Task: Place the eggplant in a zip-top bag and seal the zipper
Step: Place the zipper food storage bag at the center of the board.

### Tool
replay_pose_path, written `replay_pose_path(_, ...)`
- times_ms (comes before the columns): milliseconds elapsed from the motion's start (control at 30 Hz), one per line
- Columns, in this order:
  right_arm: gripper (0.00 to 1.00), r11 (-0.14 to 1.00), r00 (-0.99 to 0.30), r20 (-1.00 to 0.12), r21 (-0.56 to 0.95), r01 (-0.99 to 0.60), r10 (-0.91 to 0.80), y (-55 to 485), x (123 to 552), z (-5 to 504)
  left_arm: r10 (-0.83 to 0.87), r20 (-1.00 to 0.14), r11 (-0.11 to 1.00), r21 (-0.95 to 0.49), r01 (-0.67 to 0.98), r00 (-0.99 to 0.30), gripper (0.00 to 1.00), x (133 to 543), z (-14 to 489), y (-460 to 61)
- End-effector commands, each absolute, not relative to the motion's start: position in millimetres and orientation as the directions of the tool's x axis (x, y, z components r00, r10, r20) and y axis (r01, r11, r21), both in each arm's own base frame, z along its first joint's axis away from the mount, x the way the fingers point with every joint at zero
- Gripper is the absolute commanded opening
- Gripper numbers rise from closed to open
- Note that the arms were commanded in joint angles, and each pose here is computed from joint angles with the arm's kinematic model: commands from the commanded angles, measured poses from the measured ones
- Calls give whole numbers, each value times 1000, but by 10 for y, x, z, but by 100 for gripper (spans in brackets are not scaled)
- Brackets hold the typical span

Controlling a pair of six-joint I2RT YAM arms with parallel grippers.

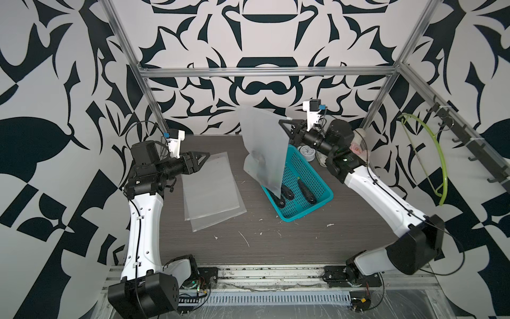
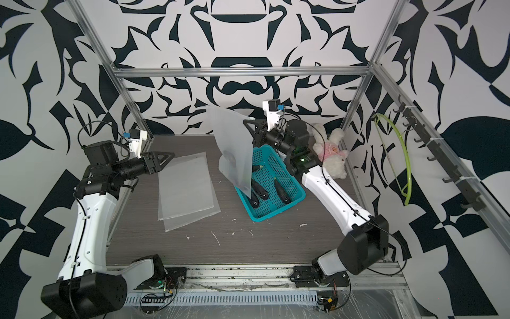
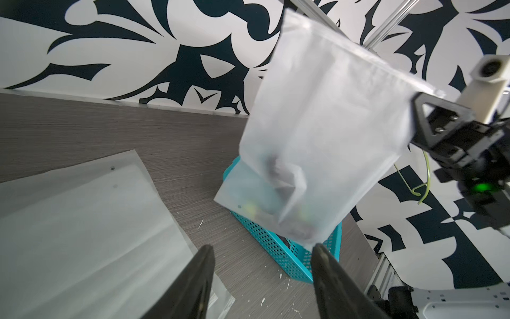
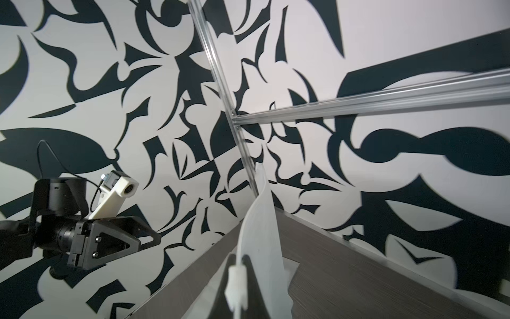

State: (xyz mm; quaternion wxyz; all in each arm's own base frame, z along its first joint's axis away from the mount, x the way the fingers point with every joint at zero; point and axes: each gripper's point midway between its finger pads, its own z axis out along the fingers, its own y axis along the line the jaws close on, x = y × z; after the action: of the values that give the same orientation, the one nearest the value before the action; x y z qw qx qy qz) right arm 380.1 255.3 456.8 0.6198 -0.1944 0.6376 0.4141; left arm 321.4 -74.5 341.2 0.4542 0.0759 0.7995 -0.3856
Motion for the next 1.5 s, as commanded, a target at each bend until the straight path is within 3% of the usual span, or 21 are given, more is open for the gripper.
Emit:
replay_pose_path(0,0,748,-33,-973,195,-635,227,2079,3700,4922,-252,-774,699,-561,444,-581,59,3287,3332,-781)
replay_pose_path(267,0,926,49,-991,97,-365,123,1287,3503,5142,-193,-700,696,-592,408,-687,58,3445,2829,-1263)
replay_pose_path(433,0,974,60,-995,64,-216,78,832,3484,5126,-188,-679,673,-615,410,-710,58,3482,2663,-1513)
replay_pose_path(633,0,987,33,-996,72,-143,78,519,3578,4937,-165,-640,655,-640,402,-751,57,3518,2424,-1795)
replay_pose_path(1000,0,994,-34,-996,86,-67,84,285,3736,4242,-157,-567,618,-695,367,-809,58,3472,2106,-2012)
replay_pose_path(1167,0,981,-168,-981,70,180,101,-153,3618,3609,-149,-563,615,-697,369,-813,59,3480,2056,-2062)
replay_pose_path(1367,0,875,-320,-926,21,483,200,-735,3253,2871,-126,-565,621,-686,380,-815,59,3492,2053,-2083)
replay_pose_path(1467,0,839,-364,-900,2,544,238,-866,3081,2623,-109,-576,635,-667,389,-810,59,3502,2079,-2070)
